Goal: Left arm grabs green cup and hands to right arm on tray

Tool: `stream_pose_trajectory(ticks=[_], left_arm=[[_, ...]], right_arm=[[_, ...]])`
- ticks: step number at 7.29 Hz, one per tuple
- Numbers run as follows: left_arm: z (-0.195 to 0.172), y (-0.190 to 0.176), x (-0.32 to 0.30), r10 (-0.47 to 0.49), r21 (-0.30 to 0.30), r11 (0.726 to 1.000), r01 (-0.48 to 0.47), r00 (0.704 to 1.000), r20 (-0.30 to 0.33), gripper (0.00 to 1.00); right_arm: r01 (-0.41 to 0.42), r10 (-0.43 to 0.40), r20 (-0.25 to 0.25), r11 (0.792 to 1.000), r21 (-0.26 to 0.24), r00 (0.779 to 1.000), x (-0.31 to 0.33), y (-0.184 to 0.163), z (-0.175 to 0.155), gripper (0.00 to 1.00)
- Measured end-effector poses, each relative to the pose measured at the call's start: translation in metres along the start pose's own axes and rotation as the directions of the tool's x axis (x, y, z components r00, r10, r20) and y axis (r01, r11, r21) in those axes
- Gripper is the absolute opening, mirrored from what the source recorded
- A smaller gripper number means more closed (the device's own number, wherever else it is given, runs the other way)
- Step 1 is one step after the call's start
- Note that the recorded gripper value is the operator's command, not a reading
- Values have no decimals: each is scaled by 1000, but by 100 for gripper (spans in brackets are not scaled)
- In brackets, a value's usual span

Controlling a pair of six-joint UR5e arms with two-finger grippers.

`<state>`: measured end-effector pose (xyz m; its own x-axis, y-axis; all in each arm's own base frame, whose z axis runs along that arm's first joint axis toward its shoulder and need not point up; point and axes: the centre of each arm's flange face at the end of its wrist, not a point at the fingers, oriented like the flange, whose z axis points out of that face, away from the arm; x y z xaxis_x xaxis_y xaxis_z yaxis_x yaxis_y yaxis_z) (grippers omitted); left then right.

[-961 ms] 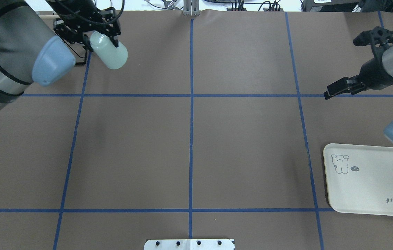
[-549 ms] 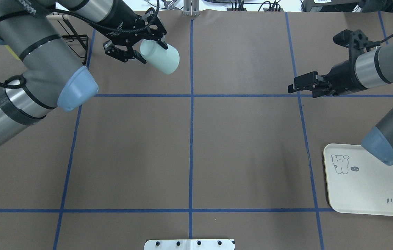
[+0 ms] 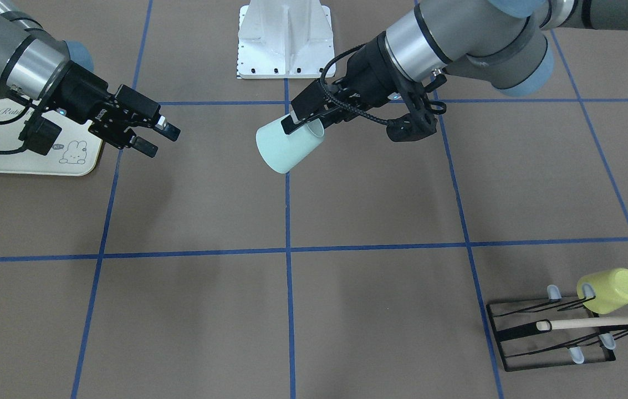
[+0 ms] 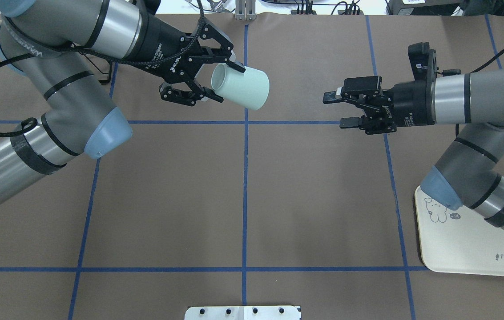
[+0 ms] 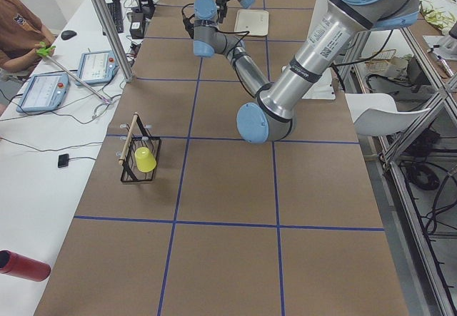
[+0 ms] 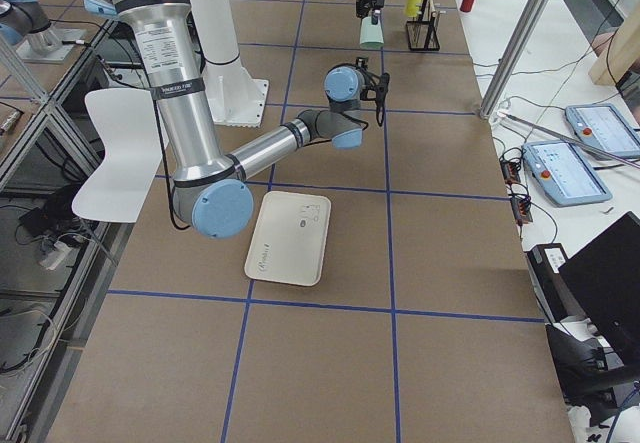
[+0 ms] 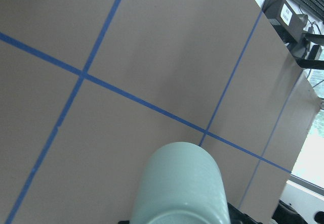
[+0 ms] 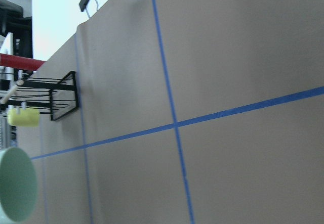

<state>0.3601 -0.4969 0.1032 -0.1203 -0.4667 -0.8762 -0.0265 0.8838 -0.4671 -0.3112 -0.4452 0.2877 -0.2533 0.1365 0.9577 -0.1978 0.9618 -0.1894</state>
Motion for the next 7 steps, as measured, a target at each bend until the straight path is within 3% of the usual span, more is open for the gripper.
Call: stream_pose_trajectory(ticks=[1,2,4,5,7], left_arm=[[-5,9,-16,-38,-71,997,34,997,-63,0],[-11,19,-30,-72,-142,988,55,991,-114,0],[-28,32,-48,-127,-260,962,76,975,-184,0],[-32,35,-52,-143,-293,953,79,969,-202,0],[-32,37,-55,-158,-311,947,84,963,-219,0]], right_arm=[[-62,64,124,998,-15,990,-2,16,5,94],[-121,128,240,992,-46,962,-1,35,10,94],[-198,234,426,972,-128,874,6,76,21,92],[-224,279,480,960,-171,832,8,89,21,91],[-238,323,531,945,-224,784,7,98,17,91]])
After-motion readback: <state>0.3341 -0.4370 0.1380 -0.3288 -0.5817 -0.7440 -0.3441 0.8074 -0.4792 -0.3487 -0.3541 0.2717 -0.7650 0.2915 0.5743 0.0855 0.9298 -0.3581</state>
